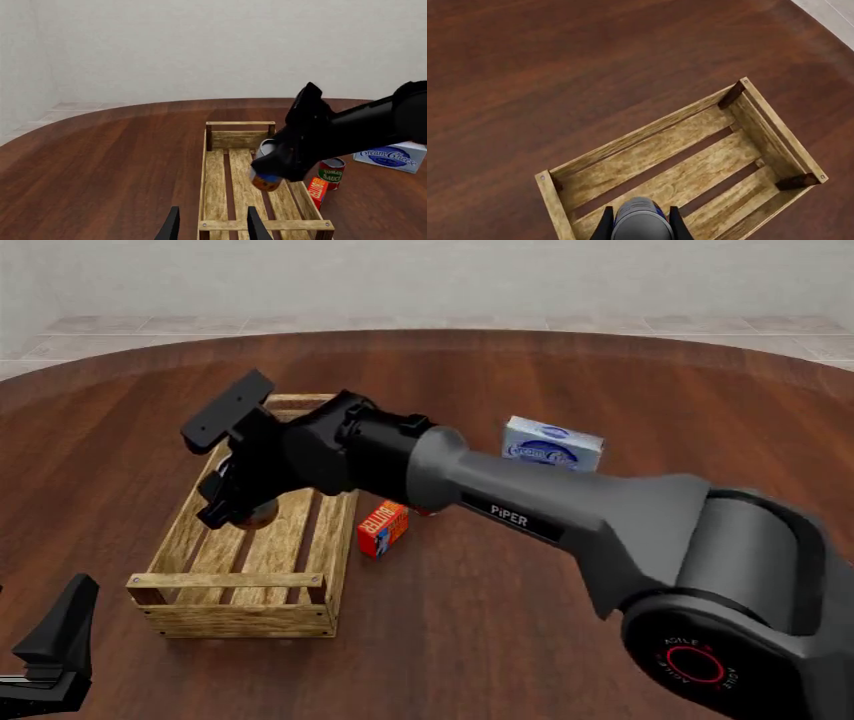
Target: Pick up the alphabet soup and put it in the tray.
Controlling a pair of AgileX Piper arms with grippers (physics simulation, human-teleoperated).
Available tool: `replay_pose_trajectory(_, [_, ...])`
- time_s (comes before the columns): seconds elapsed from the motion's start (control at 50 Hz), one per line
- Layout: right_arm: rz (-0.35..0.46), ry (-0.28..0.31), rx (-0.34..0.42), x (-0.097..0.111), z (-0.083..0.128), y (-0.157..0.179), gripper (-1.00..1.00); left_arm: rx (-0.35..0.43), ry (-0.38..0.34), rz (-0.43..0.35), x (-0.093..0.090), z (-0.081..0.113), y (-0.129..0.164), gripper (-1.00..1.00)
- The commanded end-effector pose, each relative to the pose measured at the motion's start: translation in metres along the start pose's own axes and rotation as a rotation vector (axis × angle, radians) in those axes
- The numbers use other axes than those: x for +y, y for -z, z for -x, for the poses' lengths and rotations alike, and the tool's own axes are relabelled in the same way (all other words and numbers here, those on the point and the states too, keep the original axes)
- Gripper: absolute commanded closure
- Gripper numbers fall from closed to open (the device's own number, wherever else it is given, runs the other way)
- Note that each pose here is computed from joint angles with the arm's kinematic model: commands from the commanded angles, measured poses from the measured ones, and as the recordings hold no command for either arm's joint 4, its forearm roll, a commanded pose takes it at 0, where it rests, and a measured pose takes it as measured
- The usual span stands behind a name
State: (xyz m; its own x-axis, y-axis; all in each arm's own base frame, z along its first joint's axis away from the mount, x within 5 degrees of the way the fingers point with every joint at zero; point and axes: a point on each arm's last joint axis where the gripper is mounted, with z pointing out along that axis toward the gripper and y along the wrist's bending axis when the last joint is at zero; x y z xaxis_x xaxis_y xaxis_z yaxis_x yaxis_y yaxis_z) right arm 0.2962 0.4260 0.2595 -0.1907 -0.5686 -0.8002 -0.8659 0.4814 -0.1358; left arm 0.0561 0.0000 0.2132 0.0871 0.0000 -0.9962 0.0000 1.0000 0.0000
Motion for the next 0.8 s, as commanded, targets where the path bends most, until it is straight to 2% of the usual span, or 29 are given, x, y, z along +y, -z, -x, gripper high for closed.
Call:
replay_pose_trajectory(0.02, [-0.008,-0.039,0.000,-0.005,0.002,-0.013,1.00,0.000,0.000,0.000,0.000,0.000,0.000,-1.00])
replay_pose_trajectory(0.34, [-0.019,-0.086,0.028,-0.013,-0.009,-0.034,1.00,0.000,0.000,0.000,0.000,0.000,0.000,-1.00])
replay_pose_trajectory(0.8, [-0.024,-0.111,0.082,-0.018,-0.032,-0.061,1.00,0.000,0.000,0.000,0.000,0.000,0.000,-1.00])
